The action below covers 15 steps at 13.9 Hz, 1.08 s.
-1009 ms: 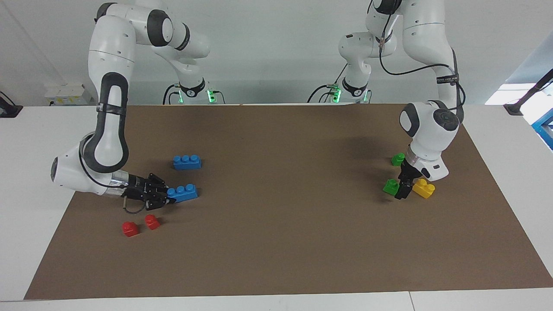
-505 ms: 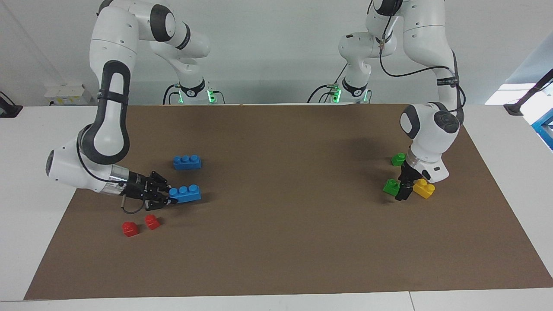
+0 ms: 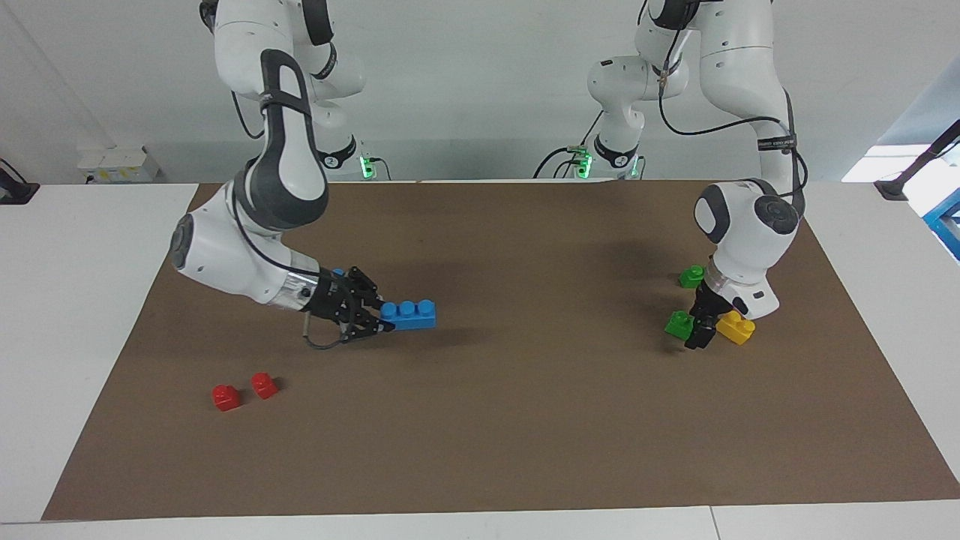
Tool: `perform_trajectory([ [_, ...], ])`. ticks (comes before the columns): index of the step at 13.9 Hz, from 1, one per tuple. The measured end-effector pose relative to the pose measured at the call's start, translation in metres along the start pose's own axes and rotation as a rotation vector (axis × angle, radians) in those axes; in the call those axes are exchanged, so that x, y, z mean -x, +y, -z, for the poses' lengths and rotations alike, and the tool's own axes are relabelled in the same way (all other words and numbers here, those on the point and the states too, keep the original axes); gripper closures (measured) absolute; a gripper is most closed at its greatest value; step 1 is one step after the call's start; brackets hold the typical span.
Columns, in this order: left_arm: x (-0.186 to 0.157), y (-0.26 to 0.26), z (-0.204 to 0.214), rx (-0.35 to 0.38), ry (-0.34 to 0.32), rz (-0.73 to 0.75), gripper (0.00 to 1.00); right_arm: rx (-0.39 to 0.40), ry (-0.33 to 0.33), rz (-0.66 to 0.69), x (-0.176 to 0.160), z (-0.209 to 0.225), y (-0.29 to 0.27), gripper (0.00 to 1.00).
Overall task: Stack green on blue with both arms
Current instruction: 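Carry the blue brick to the table centre while the left gripper grasps the green brick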
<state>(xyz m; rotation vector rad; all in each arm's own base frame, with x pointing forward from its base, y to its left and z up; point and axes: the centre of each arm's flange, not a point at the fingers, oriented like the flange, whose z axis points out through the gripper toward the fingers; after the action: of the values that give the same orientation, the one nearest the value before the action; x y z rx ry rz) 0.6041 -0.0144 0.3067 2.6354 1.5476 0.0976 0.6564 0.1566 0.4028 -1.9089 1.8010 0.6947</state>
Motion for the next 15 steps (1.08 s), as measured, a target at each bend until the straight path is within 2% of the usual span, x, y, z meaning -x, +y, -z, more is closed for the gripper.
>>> perform_trajectory([
  [1,-0.001,0.002,0.002,0.000,0.000,0.000,0.14,-0.011,0.007,-0.012,0.015,-0.018,0.003,0.65],
  [3,-0.003,0.006,0.005,0.001,0.000,0.000,0.39,-0.047,-0.015,-0.043,0.033,-0.053,0.011,0.65],
  [4,-0.003,0.007,0.006,0.000,-0.001,-0.001,0.39,-0.062,-0.023,-0.057,0.036,-0.068,0.016,0.65],
  [6,-0.003,0.008,0.007,-0.003,-0.003,-0.003,0.61,-0.077,-0.043,-0.093,0.034,-0.092,0.026,0.65],
  [7,-0.004,0.008,0.007,-0.003,-0.003,-0.006,0.66,-0.086,-0.068,-0.106,0.034,-0.104,0.031,0.65],
  [10,-0.004,0.009,0.007,-0.002,-0.003,-0.013,0.66,-0.145,-0.103,-0.143,0.043,-0.132,0.044,0.65],
  [15,-0.007,0.018,0.020,-0.012,-0.011,-0.017,0.66,-0.163,-0.068,-0.157,0.040,-0.152,0.058,0.65],
])
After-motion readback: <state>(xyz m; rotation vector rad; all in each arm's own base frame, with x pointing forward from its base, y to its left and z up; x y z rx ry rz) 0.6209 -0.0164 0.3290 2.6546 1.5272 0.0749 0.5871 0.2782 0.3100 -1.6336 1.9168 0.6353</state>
